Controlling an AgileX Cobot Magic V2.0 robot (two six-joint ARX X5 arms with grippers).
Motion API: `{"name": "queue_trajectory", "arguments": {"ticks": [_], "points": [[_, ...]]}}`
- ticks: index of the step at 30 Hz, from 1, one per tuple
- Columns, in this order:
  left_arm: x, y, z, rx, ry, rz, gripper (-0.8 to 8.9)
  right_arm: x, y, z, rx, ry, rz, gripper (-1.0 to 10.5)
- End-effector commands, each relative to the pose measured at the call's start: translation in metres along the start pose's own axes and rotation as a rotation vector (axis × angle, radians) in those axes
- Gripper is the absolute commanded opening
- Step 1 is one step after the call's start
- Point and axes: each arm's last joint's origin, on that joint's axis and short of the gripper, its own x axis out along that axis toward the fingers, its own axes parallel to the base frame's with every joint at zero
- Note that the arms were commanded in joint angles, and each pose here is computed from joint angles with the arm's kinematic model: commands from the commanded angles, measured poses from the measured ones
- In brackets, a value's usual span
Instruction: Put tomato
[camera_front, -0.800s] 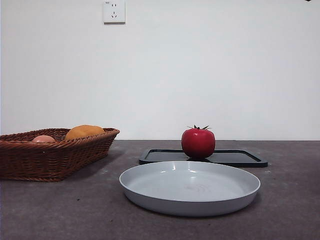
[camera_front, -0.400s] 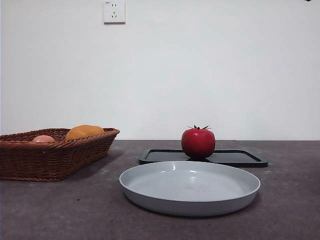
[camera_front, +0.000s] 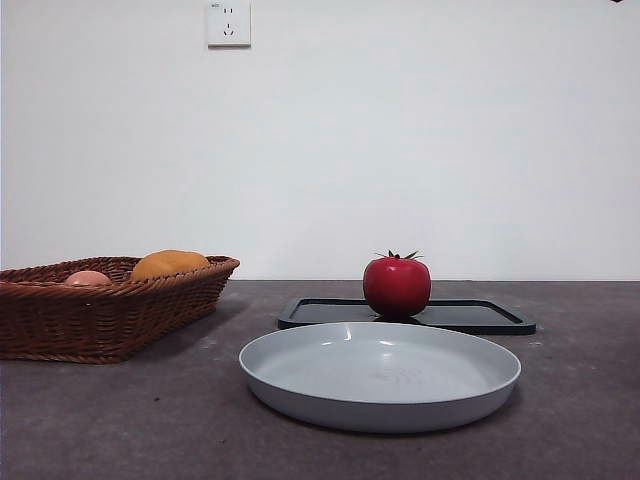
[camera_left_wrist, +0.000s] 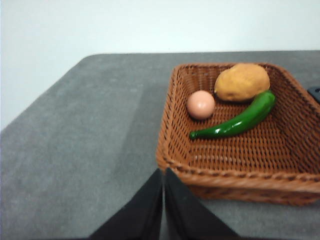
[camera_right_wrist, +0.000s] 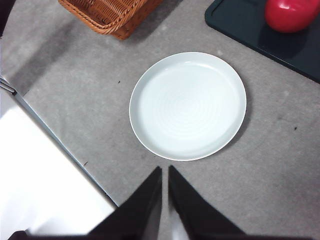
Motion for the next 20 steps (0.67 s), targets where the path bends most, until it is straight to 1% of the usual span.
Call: {"name": "queue_trajectory", "arguments": {"ticks": [1,5,20], "points": [[0.002,-0.0002,-0.0084,-0.027,0.036,0.003,0.07,-0.0002,0.0009,0.002,0.001,-0.004,0.006,0.1],[0.002,-0.0002,-0.0083,-0.059,0.034,0.003,0.07,-0.0002,0.0009,0.0019,0.001,-0.004,0.006,0.1],[0.002,-0.0002,-0.0082,-0.058,0.034,0.003,0.07,-0.0002,0.0009,0.0019,0.001,-0.004,0.006,0.1]]}}
